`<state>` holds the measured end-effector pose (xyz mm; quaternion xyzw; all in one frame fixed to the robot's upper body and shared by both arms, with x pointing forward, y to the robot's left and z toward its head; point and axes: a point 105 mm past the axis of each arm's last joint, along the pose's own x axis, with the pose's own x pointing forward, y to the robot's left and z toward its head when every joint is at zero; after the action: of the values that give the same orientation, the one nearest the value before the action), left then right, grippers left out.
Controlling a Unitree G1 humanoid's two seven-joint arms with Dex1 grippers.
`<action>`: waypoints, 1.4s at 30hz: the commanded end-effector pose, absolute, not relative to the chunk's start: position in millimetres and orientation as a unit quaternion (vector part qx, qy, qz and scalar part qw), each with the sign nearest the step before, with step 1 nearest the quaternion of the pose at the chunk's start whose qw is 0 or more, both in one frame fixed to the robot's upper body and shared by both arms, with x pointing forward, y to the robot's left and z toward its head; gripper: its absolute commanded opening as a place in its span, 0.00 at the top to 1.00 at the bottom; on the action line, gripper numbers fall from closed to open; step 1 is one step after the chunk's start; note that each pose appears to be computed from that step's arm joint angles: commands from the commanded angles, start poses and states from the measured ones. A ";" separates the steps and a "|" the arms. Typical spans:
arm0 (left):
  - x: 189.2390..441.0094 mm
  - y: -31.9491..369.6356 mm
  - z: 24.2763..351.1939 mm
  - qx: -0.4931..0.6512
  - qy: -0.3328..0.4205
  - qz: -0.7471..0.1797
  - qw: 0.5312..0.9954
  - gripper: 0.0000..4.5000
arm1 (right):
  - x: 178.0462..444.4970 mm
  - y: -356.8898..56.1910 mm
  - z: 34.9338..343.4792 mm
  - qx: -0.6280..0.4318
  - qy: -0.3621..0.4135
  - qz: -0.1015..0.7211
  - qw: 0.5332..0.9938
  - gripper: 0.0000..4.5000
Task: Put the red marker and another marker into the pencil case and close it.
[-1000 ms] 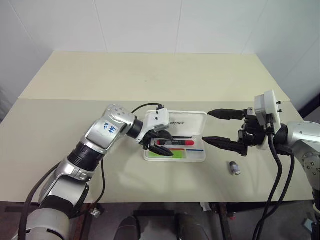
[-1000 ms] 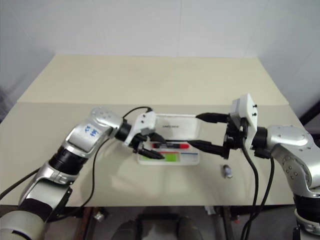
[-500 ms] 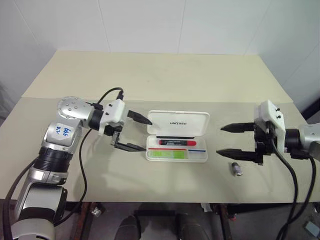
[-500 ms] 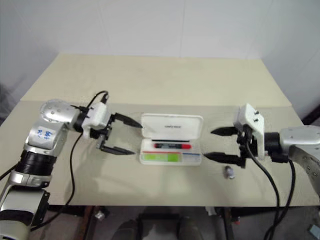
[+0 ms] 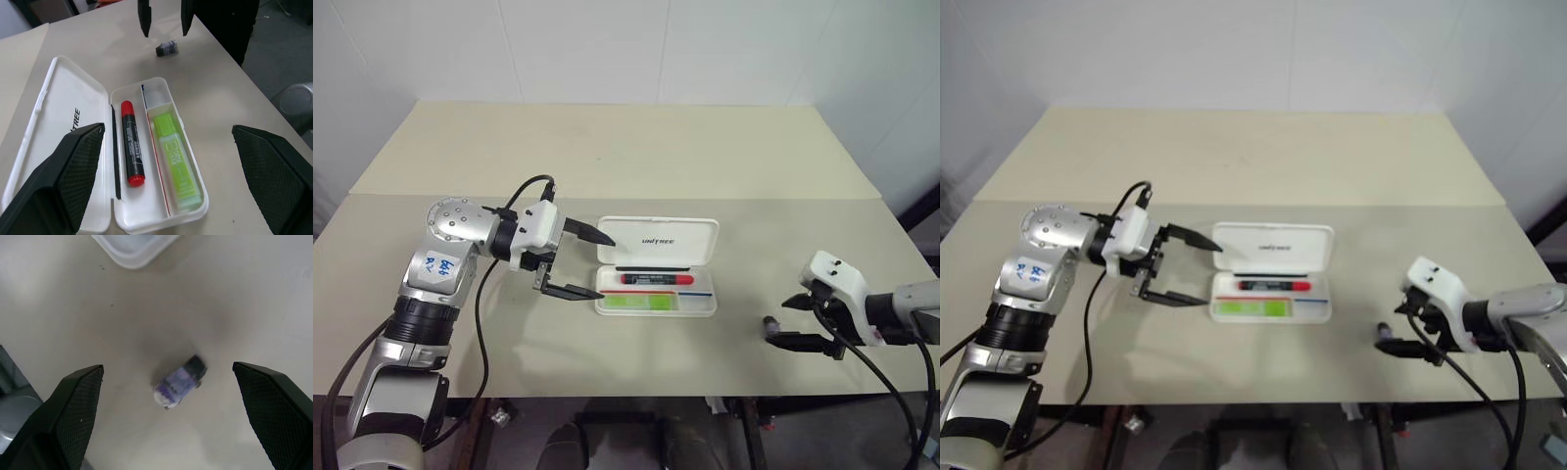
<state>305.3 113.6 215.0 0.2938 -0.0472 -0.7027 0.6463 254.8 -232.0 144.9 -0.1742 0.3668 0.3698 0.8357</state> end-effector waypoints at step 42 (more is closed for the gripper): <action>296.2 115.5 222.4 0.291 -0.079 -0.668 0.681 0.00 | 276.6 -235.4 126.8 -0.066 0.471 0.210 0.854 0.83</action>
<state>299.8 113.6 209.1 0.2844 -0.0527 -0.6733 0.6804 276.5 -231.7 124.0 -0.0598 0.4699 0.2174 0.8534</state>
